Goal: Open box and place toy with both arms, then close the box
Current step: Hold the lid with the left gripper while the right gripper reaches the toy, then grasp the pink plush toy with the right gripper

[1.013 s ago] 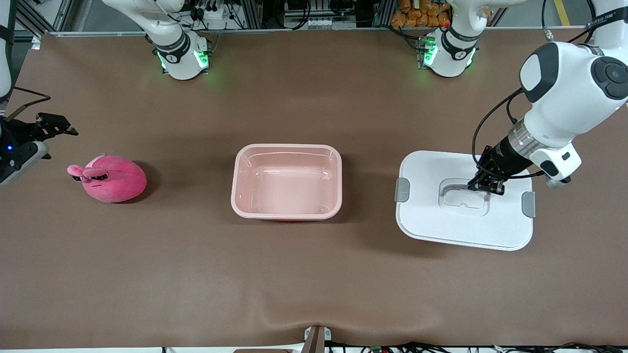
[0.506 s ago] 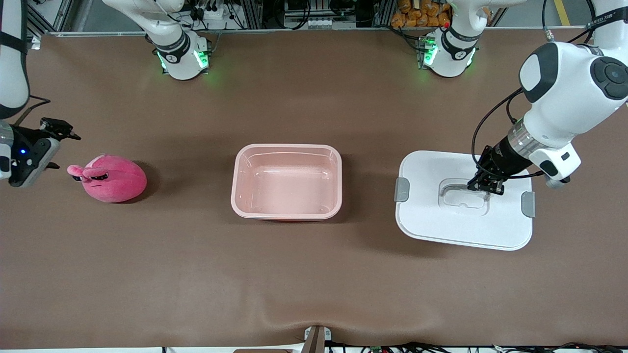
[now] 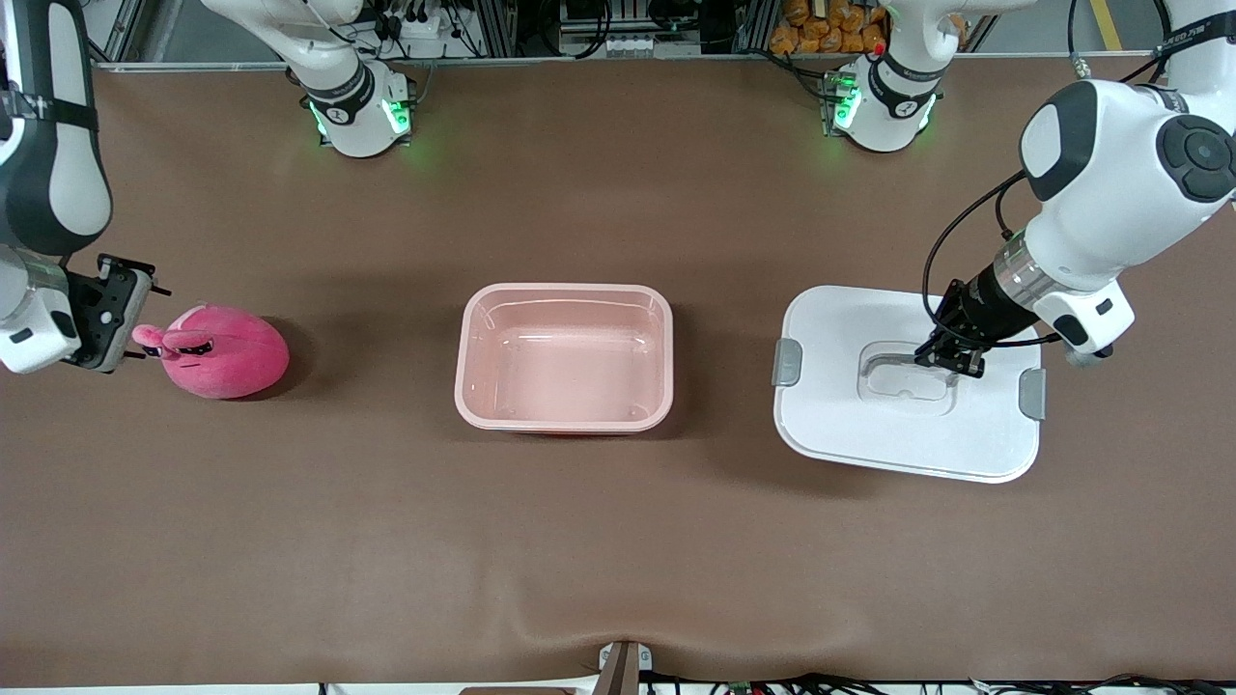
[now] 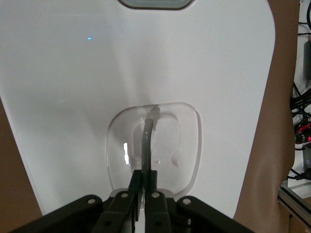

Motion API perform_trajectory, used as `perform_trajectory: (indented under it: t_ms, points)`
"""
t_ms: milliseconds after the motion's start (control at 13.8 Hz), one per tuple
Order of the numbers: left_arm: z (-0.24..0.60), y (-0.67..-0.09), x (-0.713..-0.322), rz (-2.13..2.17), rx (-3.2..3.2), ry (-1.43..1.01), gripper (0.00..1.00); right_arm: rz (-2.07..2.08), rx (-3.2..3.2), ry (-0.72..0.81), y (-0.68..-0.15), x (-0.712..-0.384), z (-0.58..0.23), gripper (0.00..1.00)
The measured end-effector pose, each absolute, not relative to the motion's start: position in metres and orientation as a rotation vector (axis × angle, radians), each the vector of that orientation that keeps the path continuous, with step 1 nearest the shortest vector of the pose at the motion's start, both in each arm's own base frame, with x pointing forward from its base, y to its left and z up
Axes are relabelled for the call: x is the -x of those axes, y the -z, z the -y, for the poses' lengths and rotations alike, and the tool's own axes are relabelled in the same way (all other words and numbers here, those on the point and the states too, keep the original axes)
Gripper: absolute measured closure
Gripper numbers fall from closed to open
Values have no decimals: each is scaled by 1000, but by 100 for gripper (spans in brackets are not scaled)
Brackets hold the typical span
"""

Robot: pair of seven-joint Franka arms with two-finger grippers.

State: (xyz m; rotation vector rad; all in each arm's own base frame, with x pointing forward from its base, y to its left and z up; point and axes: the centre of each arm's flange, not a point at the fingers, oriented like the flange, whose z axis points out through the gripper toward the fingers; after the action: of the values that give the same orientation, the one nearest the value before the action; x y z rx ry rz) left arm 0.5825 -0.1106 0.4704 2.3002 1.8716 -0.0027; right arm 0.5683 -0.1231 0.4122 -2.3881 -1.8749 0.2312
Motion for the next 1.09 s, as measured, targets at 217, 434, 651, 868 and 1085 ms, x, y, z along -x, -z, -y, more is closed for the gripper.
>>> perform_trajectory:
  t_ms: [217, 434, 651, 868, 1085]
  points:
    - [111, -470, -582, -1873, -2302, 6, 94, 2010, 2301, -197, -391, -567, 123, 0]
    - [112, -468, -581, -1878, -2305, 14, 94, 2064, 2268, -178, -368, -560, 128, 0]
    - [110, -465, -582, -1884, -2305, 21, 94, 2088, 2248, -170, -350, -551, 136, 0]
    - [108, -463, -583, -1889, -2303, 23, 94, 2111, 2228, -164, -338, -544, 142, 6]
    - [108, -459, -584, -1892, -2307, 31, 94, 2153, 2190, -153, -332, -541, 143, 35]
